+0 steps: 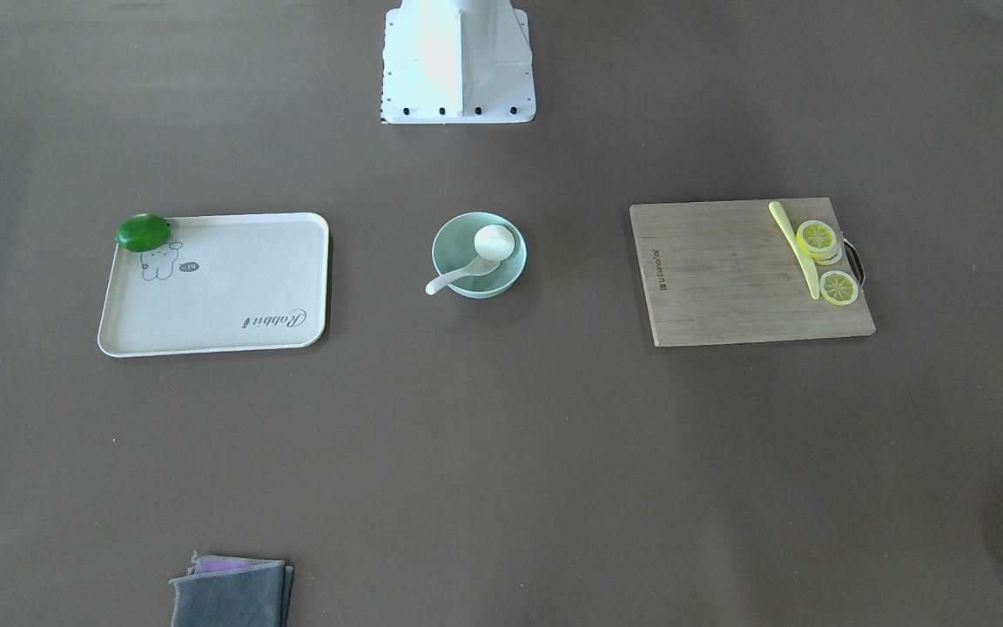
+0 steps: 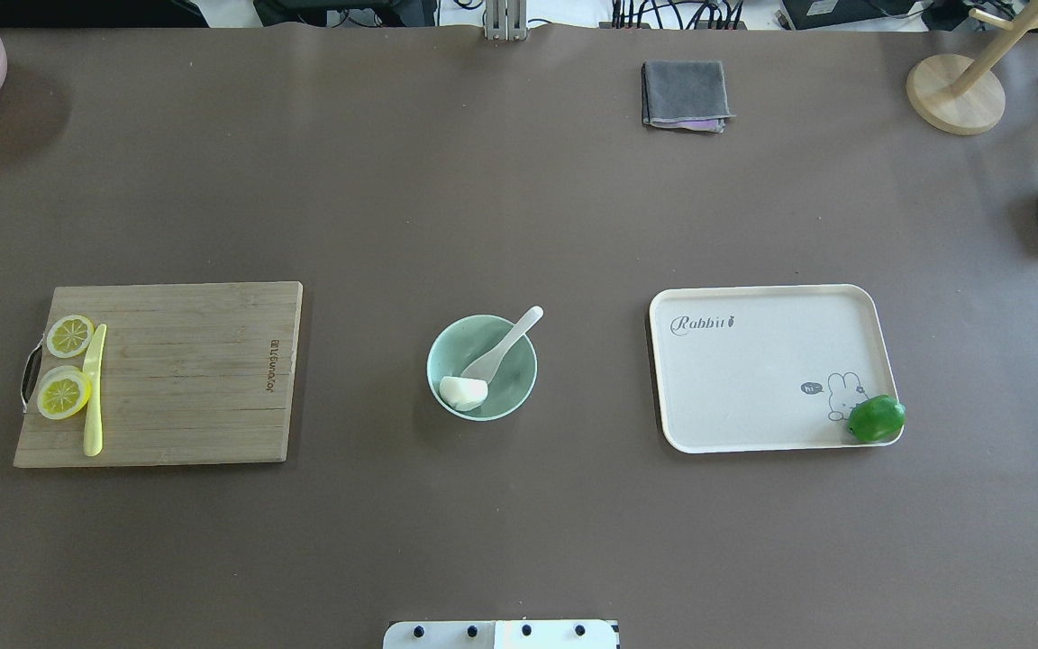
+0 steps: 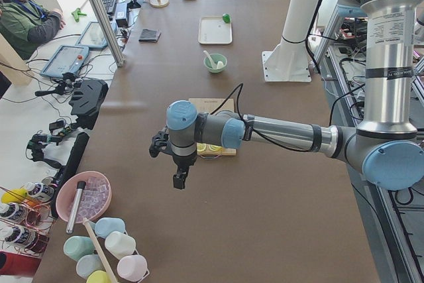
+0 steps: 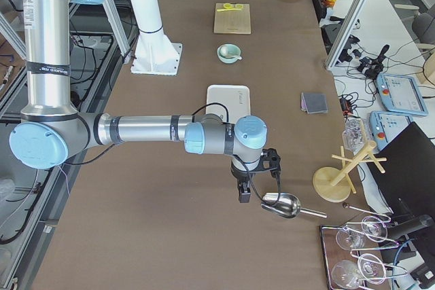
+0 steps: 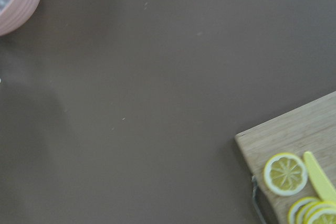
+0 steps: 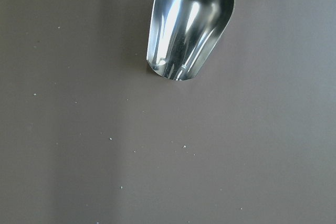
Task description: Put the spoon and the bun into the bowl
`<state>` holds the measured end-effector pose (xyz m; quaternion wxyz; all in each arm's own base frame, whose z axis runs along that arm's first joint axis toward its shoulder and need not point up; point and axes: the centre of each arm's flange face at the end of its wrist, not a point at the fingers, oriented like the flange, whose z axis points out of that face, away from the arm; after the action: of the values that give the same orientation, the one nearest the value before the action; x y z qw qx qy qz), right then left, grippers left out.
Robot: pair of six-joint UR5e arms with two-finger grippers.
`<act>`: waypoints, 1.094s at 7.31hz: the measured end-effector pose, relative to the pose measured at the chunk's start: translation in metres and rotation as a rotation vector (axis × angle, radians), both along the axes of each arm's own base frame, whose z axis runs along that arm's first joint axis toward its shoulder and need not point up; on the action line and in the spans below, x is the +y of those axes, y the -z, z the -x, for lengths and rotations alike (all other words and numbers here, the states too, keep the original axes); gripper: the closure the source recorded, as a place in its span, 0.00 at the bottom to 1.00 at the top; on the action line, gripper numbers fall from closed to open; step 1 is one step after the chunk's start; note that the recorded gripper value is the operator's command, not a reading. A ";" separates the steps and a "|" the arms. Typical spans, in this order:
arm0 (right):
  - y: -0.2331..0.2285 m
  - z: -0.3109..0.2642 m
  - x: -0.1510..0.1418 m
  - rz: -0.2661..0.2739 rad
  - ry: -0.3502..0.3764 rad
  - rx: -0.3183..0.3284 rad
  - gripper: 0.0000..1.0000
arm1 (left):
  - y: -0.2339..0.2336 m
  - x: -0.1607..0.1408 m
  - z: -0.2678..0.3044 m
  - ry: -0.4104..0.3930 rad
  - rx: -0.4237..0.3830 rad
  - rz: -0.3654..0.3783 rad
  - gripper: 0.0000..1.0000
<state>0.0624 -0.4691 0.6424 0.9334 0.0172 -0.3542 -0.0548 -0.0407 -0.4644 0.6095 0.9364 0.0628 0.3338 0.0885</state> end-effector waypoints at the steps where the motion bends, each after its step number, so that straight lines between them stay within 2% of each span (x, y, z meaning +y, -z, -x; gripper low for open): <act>1: -0.004 0.002 0.004 0.012 0.000 -0.027 0.00 | -0.008 0.011 0.007 0.013 0.000 0.014 0.02; 8: -0.008 0.004 0.009 0.022 0.004 -0.051 0.00 | 0.003 0.021 0.009 0.010 0.004 -0.024 0.01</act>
<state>0.0580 -0.4601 0.6502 0.9242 0.0076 -0.3783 -0.0521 -0.0499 -0.4438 0.6061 0.9352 0.0758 0.3345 0.0877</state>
